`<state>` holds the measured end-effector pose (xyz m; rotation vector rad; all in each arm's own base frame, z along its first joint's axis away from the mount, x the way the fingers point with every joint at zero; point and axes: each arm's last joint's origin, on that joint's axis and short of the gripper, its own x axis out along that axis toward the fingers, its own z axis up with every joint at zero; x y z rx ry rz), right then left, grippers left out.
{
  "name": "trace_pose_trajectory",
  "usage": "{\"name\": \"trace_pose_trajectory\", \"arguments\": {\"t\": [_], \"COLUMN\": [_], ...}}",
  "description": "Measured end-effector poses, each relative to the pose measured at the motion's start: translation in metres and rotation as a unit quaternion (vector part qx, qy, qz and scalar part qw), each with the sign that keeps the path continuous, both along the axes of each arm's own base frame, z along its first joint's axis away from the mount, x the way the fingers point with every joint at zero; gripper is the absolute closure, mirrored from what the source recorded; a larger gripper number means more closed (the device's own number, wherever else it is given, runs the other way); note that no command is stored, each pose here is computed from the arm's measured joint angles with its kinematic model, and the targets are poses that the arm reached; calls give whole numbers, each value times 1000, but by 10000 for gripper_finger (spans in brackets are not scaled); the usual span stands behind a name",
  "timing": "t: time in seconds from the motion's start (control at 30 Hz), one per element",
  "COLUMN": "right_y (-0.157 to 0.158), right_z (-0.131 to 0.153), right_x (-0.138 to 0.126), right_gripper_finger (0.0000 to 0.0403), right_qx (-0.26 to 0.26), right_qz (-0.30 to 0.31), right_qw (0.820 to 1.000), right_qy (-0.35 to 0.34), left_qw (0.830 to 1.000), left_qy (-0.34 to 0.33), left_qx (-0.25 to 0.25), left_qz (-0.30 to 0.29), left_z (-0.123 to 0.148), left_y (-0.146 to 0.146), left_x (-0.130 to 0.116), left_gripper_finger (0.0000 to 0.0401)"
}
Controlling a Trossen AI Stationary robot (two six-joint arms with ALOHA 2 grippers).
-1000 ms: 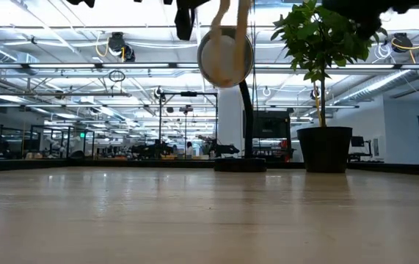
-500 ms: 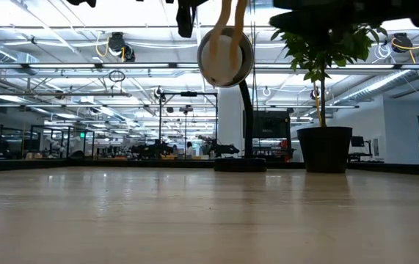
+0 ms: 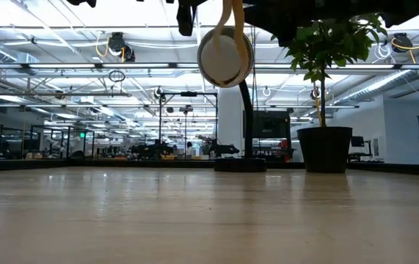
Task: Pick and place rubber bands into bin
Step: Put the brown rubber band into the yellow bin
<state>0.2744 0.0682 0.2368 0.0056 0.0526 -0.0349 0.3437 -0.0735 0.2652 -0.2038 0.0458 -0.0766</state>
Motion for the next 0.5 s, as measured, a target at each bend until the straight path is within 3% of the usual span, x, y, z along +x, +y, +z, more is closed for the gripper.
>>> {"name": "trace_pose_trajectory", "arguments": {"t": [0.5], "right_y": [6], "right_z": [-1], "right_x": [0], "right_gripper_finger": [230], "right_qx": [38], "right_qz": [55], "right_qw": [998], "right_qy": [4], "left_qw": [1000], "left_qy": [4], "left_qx": [4], "left_qz": [21], "left_z": [-1], "left_y": [15], "left_x": [3], "left_gripper_finger": [385]}}
